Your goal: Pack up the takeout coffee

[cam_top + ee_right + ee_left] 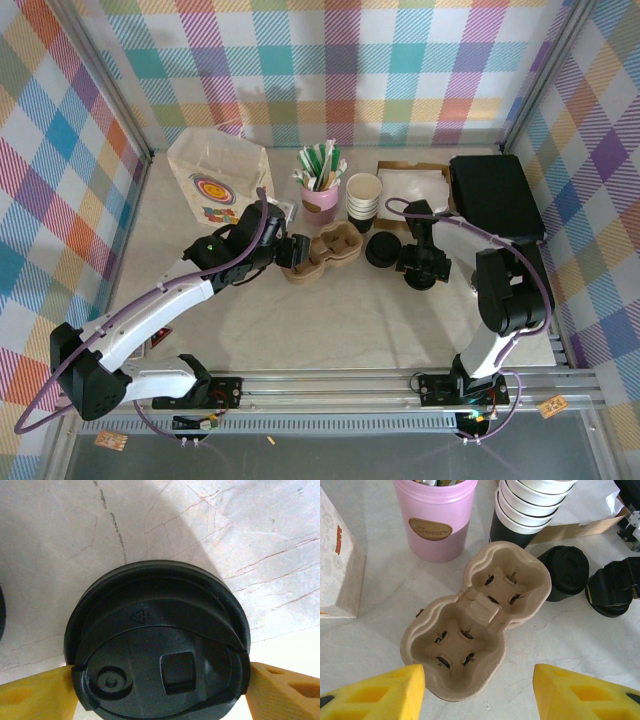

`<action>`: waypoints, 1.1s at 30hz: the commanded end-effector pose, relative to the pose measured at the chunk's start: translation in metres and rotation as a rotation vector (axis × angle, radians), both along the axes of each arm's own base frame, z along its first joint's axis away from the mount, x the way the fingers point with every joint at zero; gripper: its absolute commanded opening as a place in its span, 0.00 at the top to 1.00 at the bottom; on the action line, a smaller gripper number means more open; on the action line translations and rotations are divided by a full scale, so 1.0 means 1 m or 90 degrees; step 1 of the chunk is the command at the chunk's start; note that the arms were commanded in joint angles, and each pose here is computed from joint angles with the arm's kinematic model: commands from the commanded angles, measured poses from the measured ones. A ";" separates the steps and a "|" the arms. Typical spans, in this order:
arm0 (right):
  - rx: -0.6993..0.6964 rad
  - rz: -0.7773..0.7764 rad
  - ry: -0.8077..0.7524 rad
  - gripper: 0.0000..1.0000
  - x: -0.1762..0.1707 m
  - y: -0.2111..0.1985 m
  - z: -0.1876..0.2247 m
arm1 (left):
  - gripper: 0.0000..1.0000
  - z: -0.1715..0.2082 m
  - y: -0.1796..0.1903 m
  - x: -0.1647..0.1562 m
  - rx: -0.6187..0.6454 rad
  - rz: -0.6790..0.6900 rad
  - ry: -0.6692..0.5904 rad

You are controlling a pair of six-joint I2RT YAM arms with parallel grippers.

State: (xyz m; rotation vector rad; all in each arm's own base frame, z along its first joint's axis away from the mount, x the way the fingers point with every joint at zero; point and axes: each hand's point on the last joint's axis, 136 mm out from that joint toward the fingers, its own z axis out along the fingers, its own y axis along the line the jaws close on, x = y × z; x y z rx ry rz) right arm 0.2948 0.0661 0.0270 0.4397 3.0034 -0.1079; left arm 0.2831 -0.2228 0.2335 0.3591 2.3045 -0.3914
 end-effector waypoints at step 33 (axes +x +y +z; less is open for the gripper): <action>0.022 0.094 -0.058 0.34 0.000 0.004 0.054 | 0.41 0.006 -0.006 0.009 -0.010 -0.002 -0.007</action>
